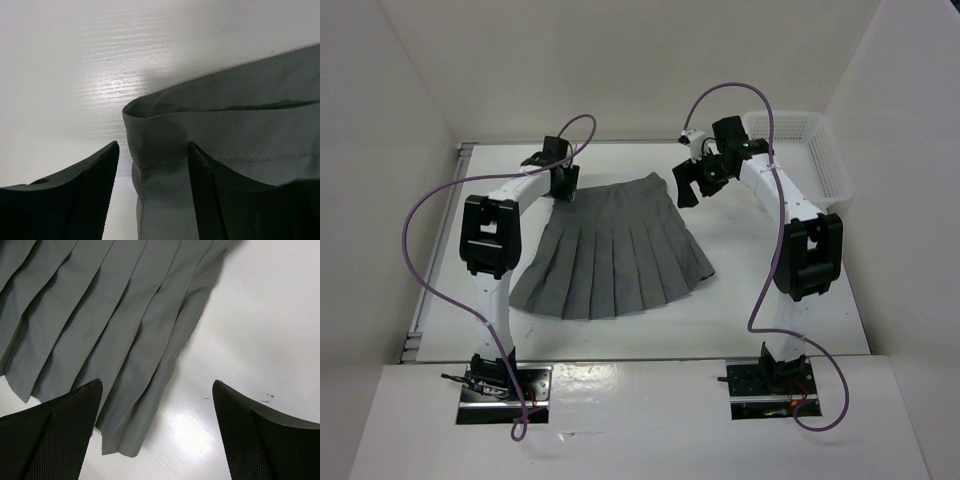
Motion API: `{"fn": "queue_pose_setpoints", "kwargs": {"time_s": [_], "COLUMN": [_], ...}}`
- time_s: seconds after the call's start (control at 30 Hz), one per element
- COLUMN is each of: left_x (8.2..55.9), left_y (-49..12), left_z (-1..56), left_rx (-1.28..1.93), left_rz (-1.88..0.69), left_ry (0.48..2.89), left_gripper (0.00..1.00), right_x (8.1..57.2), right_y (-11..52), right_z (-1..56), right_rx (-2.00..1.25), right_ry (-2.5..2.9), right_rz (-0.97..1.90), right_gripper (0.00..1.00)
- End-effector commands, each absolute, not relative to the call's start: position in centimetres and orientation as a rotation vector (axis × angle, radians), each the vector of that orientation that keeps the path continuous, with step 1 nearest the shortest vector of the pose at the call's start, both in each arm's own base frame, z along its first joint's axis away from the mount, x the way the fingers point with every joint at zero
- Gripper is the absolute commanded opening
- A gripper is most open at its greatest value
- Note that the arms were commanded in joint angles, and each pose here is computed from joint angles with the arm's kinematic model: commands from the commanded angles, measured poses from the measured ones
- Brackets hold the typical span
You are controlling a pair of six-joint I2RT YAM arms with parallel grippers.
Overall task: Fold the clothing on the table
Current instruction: Flatten the skirt out
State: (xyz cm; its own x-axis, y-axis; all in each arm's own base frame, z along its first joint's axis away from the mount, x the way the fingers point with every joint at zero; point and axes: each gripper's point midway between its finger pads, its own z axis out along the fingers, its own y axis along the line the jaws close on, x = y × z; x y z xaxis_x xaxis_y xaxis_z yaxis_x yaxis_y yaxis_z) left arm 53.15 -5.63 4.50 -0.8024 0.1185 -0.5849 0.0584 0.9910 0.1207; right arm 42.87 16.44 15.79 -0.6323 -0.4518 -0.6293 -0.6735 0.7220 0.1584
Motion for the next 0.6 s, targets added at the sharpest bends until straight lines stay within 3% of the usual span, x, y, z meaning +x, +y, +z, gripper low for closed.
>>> {"fn": "queue_pose_setpoints", "kwargs": {"time_s": [0.0, 0.33, 0.57], "left_x": [54.5, 54.3, 54.5], "left_y": [-6.0, -6.4, -5.5], "left_z": [5.2, 4.3, 6.1], "left_rx": [0.147, 0.187, 0.175], "left_rz": [0.108, 0.081, 0.068], "left_ry": [2.471, 2.494, 2.468], "left_gripper": [0.64, 0.46, 0.12], "right_x": [43.6, 43.6, 43.6], "right_y": [16.5, 16.3, 16.3], "right_z": [18.0, 18.0, 18.0], "right_rx": [-0.853, -0.85, -0.85], "right_ry": [2.278, 2.281, 2.281], "right_rz": [0.498, 0.487, 0.487], "right_gripper": [0.94, 0.94, 0.94]}}
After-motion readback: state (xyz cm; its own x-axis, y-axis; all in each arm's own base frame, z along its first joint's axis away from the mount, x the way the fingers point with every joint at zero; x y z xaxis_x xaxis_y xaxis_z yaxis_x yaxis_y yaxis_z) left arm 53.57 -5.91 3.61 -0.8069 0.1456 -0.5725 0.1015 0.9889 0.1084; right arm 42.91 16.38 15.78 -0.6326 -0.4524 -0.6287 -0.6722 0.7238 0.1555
